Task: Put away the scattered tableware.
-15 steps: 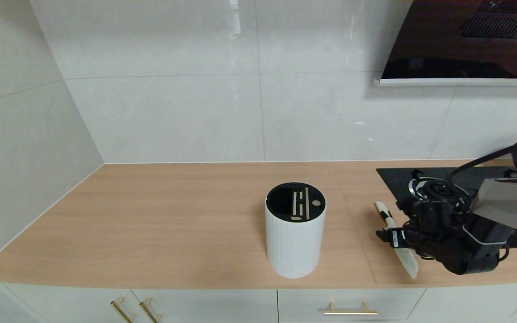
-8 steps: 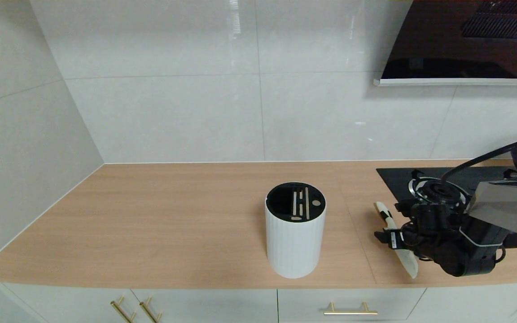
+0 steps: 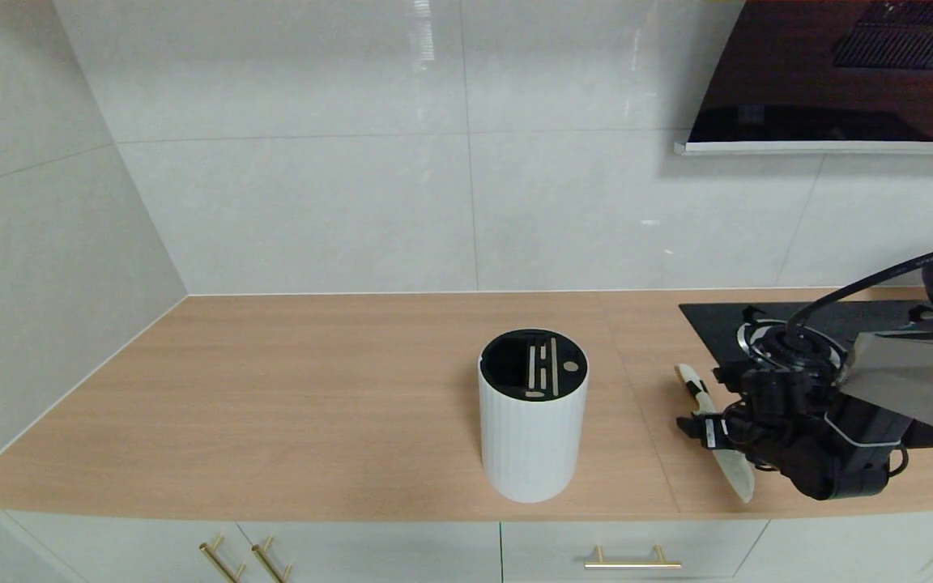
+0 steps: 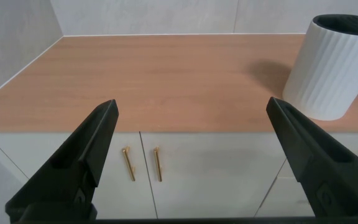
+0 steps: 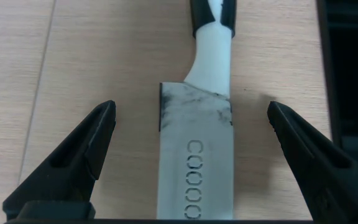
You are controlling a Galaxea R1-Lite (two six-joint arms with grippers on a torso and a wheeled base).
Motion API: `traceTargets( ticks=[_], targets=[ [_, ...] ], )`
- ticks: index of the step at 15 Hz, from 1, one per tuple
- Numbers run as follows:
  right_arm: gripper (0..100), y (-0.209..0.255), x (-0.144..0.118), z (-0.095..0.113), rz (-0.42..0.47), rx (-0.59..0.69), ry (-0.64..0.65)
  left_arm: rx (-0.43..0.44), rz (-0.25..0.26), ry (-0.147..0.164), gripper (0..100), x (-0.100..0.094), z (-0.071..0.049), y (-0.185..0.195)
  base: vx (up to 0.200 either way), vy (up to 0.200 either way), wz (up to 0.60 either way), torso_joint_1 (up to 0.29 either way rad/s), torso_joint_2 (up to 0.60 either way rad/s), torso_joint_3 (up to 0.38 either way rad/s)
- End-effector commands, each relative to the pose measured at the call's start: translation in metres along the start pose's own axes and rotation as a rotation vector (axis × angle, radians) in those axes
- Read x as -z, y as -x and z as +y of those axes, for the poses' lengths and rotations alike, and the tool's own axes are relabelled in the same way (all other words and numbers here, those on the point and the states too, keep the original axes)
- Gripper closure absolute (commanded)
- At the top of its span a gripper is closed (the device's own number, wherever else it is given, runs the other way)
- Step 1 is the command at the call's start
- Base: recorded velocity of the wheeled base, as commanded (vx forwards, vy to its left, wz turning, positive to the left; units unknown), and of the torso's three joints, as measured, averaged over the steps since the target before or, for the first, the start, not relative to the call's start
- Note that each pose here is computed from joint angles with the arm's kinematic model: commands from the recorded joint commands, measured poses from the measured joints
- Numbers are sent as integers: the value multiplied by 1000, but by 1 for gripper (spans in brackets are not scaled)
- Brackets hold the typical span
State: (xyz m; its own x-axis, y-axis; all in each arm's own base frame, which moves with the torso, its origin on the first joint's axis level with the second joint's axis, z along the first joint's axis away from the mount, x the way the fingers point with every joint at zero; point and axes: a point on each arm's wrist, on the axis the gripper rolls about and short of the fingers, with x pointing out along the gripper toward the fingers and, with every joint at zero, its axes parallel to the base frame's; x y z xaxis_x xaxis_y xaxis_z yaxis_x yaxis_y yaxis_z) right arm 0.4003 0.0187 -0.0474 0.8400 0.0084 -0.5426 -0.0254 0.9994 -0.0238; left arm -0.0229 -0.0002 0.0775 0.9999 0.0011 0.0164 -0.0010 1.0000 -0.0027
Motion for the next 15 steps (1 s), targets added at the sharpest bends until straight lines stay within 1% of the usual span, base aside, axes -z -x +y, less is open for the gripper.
traceTargets(
  ticks=[1,2,3,7,11,13,14,15],
  targets=[
    [0,-1,0,-1,-2,2,-1,0,1,0,0,0,0,0,0,0,0,0,0,0],
    [0,-1,0,-1,-2,2,-1,0,0,0,0,0,0,0,0,0,0,0,0,0],
    [100,-1,0,-1,-2,2,-1,0,0,0,0,0,0,0,0,0,0,0,0,0],
    [100,-4,7,-2,17,4,1,0,0,0,0,0,0,0,0,0,0,0,0,0],
    [100,-5,7,-3,17,7,1,0,0,0,0,0,0,0,0,0,0,0,0,0],
    [100,-2,2,-3,3,10,-3,0,1,0,0,0,0,0,0,0,0,0,0,0],
    [100,6,-11,-4,-29,10,-7,0,0,0,0,0,0,0,0,0,0,0,0,0],
    [100,14,-17,-4,-40,10,-15,0,0,0,0,0,0,0,0,0,0,0,0,0]
  ],
)
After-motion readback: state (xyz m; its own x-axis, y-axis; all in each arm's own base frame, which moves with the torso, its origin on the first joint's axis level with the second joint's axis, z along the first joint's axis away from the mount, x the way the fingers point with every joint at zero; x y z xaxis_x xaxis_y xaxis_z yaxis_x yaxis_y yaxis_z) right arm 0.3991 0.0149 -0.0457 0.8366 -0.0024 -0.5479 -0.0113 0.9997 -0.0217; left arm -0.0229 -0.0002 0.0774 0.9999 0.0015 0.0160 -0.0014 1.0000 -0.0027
